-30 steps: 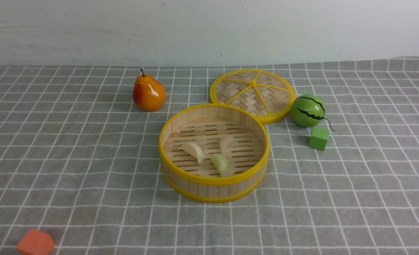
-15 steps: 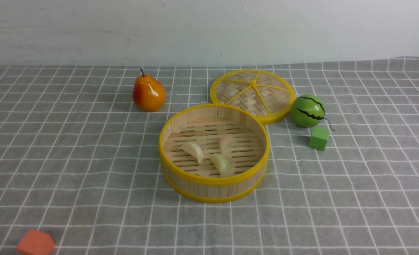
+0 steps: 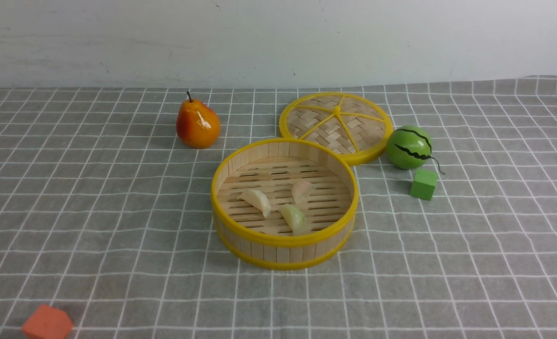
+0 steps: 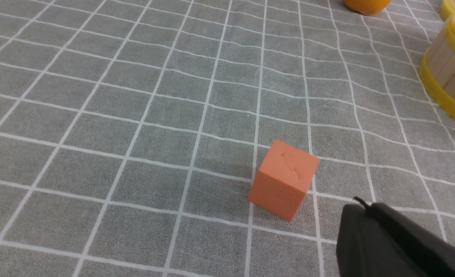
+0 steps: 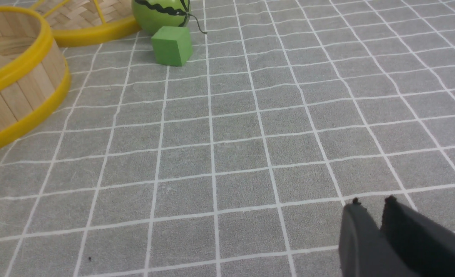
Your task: Put the dumplings into the steamer on the table with the grey tablecloth.
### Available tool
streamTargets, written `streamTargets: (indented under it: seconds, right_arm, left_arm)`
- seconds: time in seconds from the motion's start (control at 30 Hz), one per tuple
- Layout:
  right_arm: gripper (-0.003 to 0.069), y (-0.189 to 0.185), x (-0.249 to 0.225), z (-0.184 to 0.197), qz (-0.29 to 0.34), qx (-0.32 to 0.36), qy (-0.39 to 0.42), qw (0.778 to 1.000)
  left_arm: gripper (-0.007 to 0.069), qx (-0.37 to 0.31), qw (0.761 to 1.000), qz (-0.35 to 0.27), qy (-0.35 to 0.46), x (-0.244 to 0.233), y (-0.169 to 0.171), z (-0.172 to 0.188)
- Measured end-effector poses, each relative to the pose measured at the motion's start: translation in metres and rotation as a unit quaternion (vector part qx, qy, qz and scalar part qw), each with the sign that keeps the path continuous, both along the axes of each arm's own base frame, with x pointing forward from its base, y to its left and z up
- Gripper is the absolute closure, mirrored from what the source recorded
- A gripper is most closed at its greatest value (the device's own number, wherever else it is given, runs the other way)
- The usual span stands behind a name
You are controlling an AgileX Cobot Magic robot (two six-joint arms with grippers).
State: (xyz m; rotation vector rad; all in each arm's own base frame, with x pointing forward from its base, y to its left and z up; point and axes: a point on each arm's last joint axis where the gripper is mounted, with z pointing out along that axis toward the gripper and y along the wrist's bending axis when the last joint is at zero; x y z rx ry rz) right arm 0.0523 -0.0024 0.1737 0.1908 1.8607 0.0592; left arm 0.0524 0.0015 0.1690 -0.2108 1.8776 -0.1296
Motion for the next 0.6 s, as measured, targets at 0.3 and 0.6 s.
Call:
streamTargets:
  seconds: [0.3, 0.6]
  right_arm:
    - [0.0561, 0.0, 0.0, 0.0, 0.0, 0.0, 0.0, 1.0]
    - [0.0547, 0.0, 0.0, 0.0, 0.0, 0.0, 0.0, 1.0]
  left_arm:
    - [0.0632, 0.0, 1.0, 0.0, 0.0, 0.0, 0.0, 0.0]
    - [0.0623, 0.0, 1.0, 0.0, 0.0, 0.0, 0.0, 0.0]
